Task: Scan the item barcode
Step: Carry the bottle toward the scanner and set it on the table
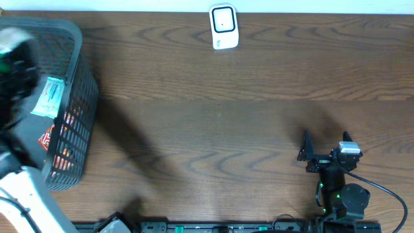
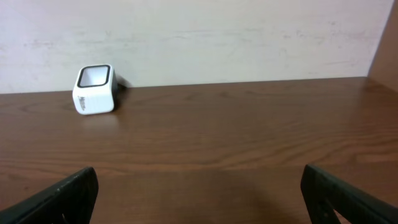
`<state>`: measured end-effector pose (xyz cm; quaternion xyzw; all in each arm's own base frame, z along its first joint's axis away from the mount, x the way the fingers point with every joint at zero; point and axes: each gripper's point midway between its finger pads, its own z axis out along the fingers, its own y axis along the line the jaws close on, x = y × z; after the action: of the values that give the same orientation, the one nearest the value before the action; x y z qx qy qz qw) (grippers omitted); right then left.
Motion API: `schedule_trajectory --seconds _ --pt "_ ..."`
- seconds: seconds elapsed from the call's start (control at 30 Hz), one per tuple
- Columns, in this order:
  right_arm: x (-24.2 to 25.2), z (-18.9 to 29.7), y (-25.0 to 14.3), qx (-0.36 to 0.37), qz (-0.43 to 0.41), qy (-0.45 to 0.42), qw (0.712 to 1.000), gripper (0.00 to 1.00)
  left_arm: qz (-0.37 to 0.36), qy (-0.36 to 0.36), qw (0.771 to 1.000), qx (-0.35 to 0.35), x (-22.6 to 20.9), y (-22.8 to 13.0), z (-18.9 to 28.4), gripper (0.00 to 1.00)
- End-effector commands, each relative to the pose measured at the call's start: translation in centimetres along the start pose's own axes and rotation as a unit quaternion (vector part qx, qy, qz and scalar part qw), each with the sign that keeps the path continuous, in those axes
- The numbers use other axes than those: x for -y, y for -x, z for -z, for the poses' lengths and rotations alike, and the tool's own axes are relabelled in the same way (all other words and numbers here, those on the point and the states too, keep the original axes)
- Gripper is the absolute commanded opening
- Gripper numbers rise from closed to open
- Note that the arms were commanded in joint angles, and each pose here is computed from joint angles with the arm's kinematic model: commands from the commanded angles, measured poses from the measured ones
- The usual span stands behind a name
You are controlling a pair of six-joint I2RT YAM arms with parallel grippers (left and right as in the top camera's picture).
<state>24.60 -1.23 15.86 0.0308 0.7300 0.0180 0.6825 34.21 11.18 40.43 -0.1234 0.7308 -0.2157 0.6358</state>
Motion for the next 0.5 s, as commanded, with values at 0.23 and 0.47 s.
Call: schedule_trajectory --seconds 0.23,0.47 --pt "-0.2 0.0 0.0 0.000 -0.006 0.005 1.000 0.99 0.017 -0.242 0.946 -0.216 17.5 -14.6 -8.7 0.68" --pt "-0.2 0.0 0.0 0.000 -0.006 0.004 1.000 0.99 -0.002 -0.215 0.902 -0.374 19.6 -30.0 -13.3 0.68"
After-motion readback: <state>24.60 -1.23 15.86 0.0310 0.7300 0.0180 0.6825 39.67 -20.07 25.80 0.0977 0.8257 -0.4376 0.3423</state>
